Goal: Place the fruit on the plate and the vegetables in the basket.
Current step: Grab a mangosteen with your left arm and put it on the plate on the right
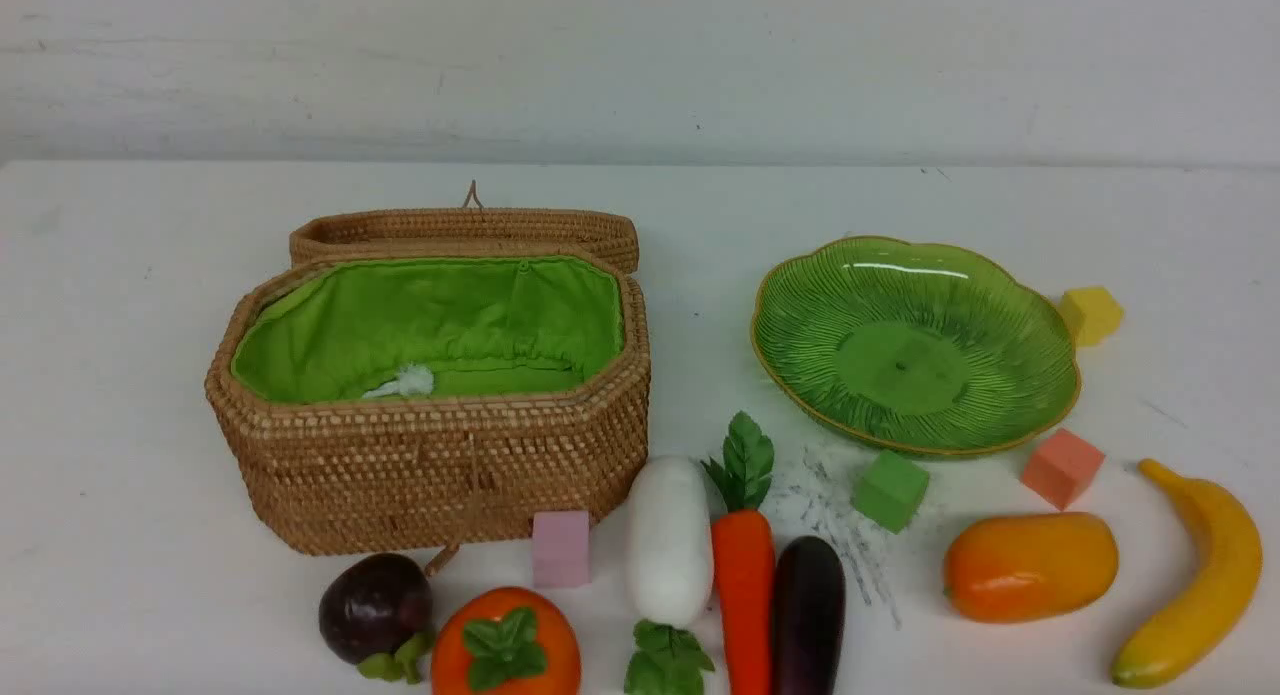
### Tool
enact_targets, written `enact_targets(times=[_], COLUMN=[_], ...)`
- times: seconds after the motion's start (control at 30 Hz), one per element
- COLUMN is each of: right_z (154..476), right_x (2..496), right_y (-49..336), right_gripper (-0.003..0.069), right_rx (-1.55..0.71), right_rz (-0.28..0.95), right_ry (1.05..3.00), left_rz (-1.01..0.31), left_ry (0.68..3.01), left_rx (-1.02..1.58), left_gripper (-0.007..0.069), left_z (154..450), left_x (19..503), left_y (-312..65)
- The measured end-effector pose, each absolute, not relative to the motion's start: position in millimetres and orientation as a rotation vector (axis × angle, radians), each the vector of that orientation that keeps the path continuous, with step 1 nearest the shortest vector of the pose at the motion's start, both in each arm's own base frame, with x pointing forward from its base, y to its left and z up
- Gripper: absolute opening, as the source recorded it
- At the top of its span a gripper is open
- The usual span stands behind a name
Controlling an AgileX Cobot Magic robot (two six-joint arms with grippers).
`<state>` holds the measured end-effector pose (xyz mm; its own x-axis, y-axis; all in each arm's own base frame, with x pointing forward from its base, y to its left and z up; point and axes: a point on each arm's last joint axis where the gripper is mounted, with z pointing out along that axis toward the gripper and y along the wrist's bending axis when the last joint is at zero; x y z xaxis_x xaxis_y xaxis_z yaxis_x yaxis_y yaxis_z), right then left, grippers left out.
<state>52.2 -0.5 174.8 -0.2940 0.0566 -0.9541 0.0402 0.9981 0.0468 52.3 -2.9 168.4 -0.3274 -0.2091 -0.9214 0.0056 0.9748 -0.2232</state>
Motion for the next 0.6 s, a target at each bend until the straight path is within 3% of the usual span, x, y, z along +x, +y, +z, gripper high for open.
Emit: enact_targets(times=[0.6], right_z=[174.8], right_x=[52.2], right_y=[-0.5], right_gripper=[0.0243], right_rx=[0.07], right_rz=[0.016], right_ry=[1.87], left_rz=[-0.218], left_ry=[1.895], left_rx=[-0.147], left_gripper=[0.0085], left_z=[168.4], left_x=[52.3], left_y=[-2.9])
